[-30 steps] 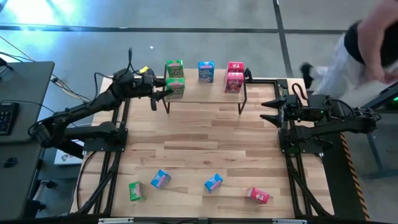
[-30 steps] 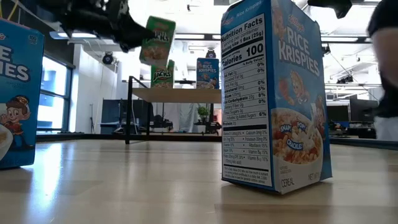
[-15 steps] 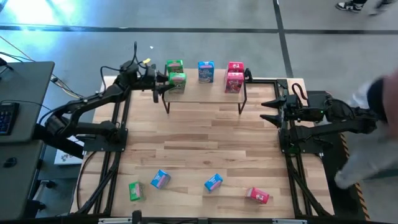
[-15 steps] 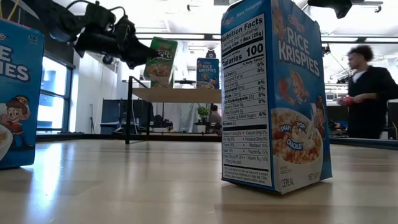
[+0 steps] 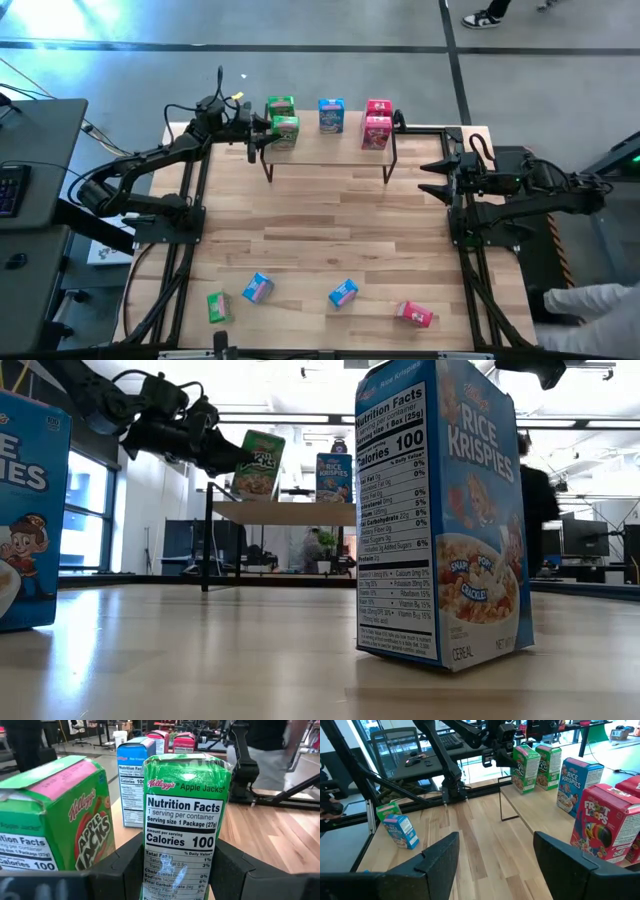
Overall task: Stack cereal on shelf
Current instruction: Put the bottom green cereal box on the shelf
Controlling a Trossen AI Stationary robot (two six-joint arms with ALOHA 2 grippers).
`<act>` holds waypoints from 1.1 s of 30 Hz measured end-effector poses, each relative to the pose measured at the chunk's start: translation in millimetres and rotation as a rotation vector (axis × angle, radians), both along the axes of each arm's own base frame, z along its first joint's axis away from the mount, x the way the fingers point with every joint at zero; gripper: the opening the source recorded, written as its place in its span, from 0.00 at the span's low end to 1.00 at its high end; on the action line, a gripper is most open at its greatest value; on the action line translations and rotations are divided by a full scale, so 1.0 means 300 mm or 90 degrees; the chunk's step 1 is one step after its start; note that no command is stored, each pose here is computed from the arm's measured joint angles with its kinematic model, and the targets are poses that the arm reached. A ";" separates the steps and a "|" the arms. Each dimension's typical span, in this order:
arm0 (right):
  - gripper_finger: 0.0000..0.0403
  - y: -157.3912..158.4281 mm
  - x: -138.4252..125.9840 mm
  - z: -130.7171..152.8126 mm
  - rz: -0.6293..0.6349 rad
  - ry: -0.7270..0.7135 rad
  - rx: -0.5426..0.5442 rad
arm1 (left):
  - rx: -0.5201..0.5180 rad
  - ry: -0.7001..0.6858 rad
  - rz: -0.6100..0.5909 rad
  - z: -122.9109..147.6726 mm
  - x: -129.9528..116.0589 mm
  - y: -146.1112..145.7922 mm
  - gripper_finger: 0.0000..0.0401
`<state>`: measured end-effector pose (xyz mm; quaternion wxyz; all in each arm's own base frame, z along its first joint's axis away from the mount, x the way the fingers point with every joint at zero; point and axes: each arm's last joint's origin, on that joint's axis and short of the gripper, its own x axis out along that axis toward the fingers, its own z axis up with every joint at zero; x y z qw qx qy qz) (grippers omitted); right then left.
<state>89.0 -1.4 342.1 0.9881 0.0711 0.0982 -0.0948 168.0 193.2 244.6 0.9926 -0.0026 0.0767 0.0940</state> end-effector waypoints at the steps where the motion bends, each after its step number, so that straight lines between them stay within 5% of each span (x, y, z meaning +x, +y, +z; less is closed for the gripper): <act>1: 0.61 0.000 0.000 0.000 0.000 0.000 0.000 | 0.001 0.001 0.000 -0.001 0.000 0.000 0.42; 19: 0.61 0.000 0.000 0.000 0.000 0.000 0.000 | -0.013 0.016 0.013 -0.019 -0.010 0.015 0.42; 33: 0.61 0.000 0.000 0.000 0.000 0.000 0.000 | -0.028 0.017 0.029 -0.021 -0.022 0.025 0.54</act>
